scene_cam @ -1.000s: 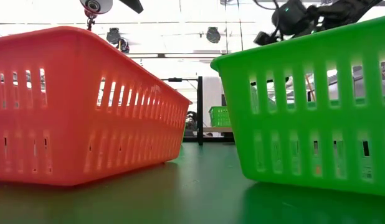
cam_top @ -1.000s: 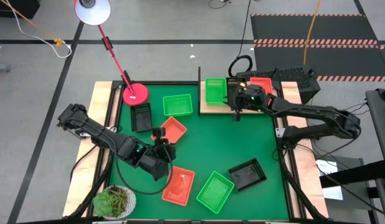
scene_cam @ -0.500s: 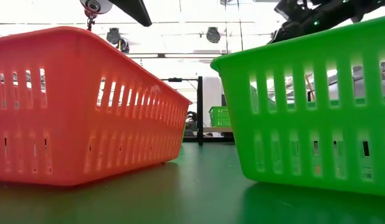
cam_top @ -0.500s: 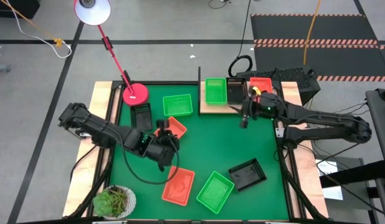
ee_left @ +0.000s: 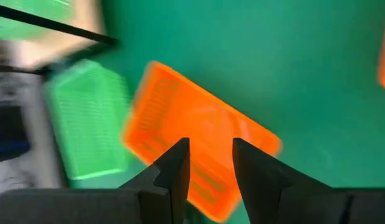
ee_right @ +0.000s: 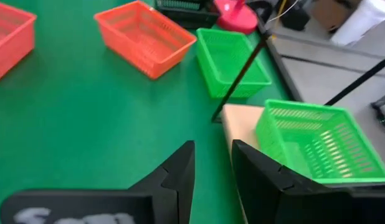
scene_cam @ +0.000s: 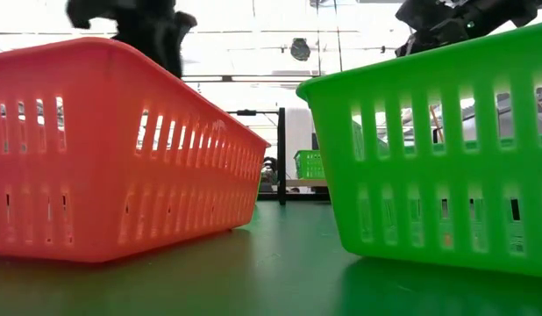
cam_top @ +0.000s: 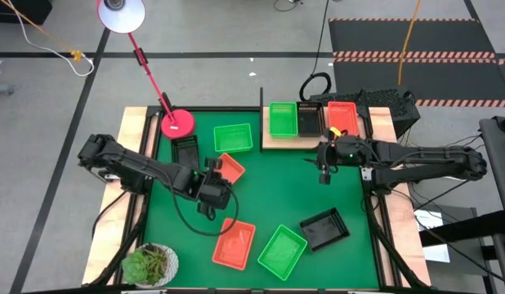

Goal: Stack baskets on shelf by color
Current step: Stack the top orange bin on top of the other orange bin on the shelf

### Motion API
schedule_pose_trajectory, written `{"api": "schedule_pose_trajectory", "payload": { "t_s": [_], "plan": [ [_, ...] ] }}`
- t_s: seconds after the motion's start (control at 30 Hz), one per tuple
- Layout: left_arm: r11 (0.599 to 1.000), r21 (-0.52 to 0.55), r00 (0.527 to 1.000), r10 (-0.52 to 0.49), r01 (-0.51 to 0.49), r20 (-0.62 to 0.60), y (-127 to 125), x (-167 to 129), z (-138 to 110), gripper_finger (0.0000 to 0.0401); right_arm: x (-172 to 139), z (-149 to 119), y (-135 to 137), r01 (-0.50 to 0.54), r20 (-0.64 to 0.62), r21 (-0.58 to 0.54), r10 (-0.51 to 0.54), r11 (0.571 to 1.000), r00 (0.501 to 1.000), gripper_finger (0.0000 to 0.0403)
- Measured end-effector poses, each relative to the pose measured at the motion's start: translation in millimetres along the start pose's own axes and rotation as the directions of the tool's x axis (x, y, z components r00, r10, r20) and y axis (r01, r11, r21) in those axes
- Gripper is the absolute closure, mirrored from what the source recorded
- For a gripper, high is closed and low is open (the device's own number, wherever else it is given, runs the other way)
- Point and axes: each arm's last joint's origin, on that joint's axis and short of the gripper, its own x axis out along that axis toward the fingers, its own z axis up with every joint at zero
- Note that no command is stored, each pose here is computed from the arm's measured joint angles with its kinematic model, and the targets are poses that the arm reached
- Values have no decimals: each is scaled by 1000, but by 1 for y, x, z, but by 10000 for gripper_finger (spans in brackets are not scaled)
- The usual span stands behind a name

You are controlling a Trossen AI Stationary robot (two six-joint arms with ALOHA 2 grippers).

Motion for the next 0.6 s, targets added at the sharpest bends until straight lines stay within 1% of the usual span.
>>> {"api": "schedule_pose_trajectory", "payload": {
  "t_s": [0.1, 0.2, 0.37, 0.5, 0.6],
  "plan": [
    [994, 61, 994, -88, 92, -68, -9, 13, -12, 279, -1, -2, 5, -26, -23, -13, 26, 1000, 999, 301],
    [983, 107, 982, -133, 148, -136, -16, 28, -25, 279, -1, -1, 7, -39, -20, 12, 39, 999, 999, 301],
    [978, 134, 967, -129, 161, -219, -20, 46, -42, 279, -2, 0, 11, -55, -13, 43, 56, 998, 998, 301],
    [983, 129, 967, -101, 134, -234, -16, 54, -47, 279, -2, 2, 12, -59, 15, 42, 58, 997, 998, 301],
    [980, 143, 962, -95, 135, -257, -13, 59, -52, 279, -2, 5, 11, -55, 42, 45, 53, 997, 998, 301]
  ]
}}
